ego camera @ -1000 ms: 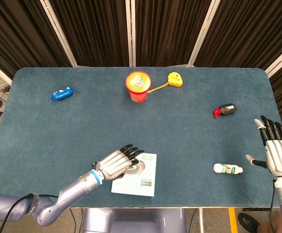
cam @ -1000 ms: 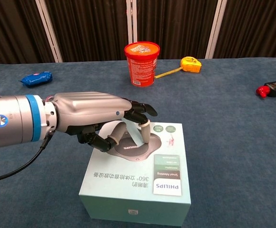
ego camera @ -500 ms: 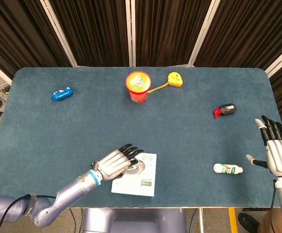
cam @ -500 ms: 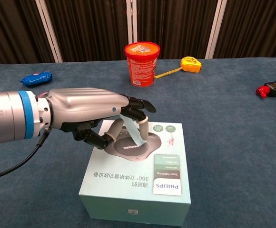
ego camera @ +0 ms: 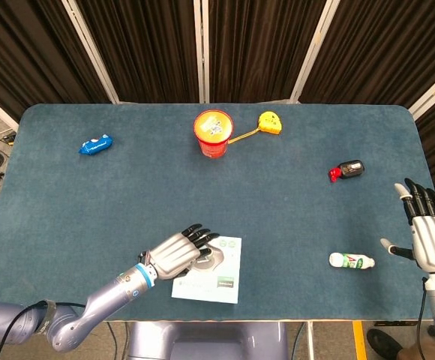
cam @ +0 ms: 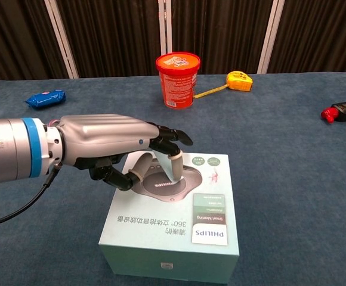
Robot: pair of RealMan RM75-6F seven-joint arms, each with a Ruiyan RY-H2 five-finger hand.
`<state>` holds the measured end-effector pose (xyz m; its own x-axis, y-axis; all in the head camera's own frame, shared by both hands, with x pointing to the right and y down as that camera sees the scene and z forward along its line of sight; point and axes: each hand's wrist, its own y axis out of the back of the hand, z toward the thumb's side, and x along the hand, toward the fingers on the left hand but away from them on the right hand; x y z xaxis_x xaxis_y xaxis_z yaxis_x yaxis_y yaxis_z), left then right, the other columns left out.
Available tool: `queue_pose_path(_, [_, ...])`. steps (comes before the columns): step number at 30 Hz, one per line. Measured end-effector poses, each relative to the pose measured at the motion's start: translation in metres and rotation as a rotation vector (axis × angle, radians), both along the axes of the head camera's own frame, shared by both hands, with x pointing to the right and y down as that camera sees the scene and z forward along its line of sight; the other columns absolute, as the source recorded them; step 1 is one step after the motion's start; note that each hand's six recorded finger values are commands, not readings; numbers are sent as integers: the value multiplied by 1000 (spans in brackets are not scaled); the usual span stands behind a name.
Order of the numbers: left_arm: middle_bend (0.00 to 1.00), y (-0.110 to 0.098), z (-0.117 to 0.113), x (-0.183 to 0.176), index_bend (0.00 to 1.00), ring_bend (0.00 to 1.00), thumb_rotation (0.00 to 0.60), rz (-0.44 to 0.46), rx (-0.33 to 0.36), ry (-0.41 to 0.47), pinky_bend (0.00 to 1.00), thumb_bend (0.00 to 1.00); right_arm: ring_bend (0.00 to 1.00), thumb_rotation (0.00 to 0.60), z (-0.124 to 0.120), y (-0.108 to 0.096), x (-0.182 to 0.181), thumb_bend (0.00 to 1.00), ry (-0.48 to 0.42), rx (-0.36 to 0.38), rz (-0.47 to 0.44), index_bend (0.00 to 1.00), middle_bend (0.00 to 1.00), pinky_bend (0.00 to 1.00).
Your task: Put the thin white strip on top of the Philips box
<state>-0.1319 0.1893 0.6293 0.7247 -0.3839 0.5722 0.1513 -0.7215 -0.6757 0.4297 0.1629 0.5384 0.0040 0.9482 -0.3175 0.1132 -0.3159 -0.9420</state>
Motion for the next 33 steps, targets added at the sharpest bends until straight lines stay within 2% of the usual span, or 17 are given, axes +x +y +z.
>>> queue_pose_path(6, [0, -8, -7, -3, 308, 0, 600, -30, 17, 19, 0, 1000, 0, 600, 0, 0, 0, 0, 0, 0, -1, 71, 0, 0])
queue_pose_path(10, [0, -22, -16, -7, 287, 0, 600, -84, 47, 44, 0, 1000, 0, 600, 0, 0, -1, 0, -3, -1, -3, 70, 0, 0])
queue_pose_path(13, [0, -38, -27, -19, 214, 0, 600, -149, 97, 54, 0, 997, 0, 600, 0, 1, -2, 0, -5, -3, -6, 70, 0, 0])
queue_pose_path(14, [0, -43, -30, -24, 169, 0, 600, -171, 115, 55, 0, 965, 0, 600, 0, 1, -2, 0, -6, -4, -7, 69, 0, 0])
queue_pose_path(15, [0, -47, -34, -30, 94, 0, 600, -195, 134, 55, 0, 841, 0, 600, 0, 1, -3, 0, -6, -5, -8, 62, 0, 0])
queue_pose_path(16, [0, -54, -39, -38, 34, 0, 600, -229, 160, 55, 0, 629, 0, 600, 0, 2, -3, 0, -6, -7, -9, 50, 0, 0])
queue_pose_path(17, [0, -58, -43, -45, 9, 0, 600, -254, 181, 55, 0, 451, 0, 600, 0, 2, -3, 0, -7, -8, -10, 39, 0, 0])
queue_pose_path(18, [0, -62, -47, -52, 0, 0, 600, -281, 203, 53, 0, 215, 0, 600, 0, 2, -4, 0, -8, -10, -10, 23, 0, 0])
queue_pose_path(19, [0, -67, -52, -63, 0, 0, 600, -318, 233, 48, 0, 69, 0, 600, 0, 3, -4, 0, -9, -13, -11, 11, 0, 0])
queue_pose_path(21, [0, -73, -59, -83, 0, 0, 600, -380, 282, 37, 0, 0, 0, 600, 0, 4, -5, 0, -10, -18, -15, 0, 0, 0])
queue_pose_path(23, [0, -74, -66, -112, 0, 0, 600, -454, 338, 13, 0, 0, 0, 600, 0, 4, -6, 0, -7, -21, -19, 0, 0, 0])
queue_pose_path(27, [0, -57, -74, -170, 0, 0, 600, -580, 411, -54, 0, 0, 0, 600, -2, 6, -7, 0, 1, -19, -24, 0, 0, 0])
queue_pose_path(31, [0, -25, -74, -223, 0, 0, 600, -670, 400, -135, 0, 0, 0, 600, -2, 9, -10, 0, 5, -22, -36, 0, 0, 0])
queue_pose_path(33, [0, -14, -75, -237, 0, 0, 600, -685, 390, -156, 0, 0, 0, 600, -3, 10, -11, 0, 10, -20, -40, 0, 0, 0])
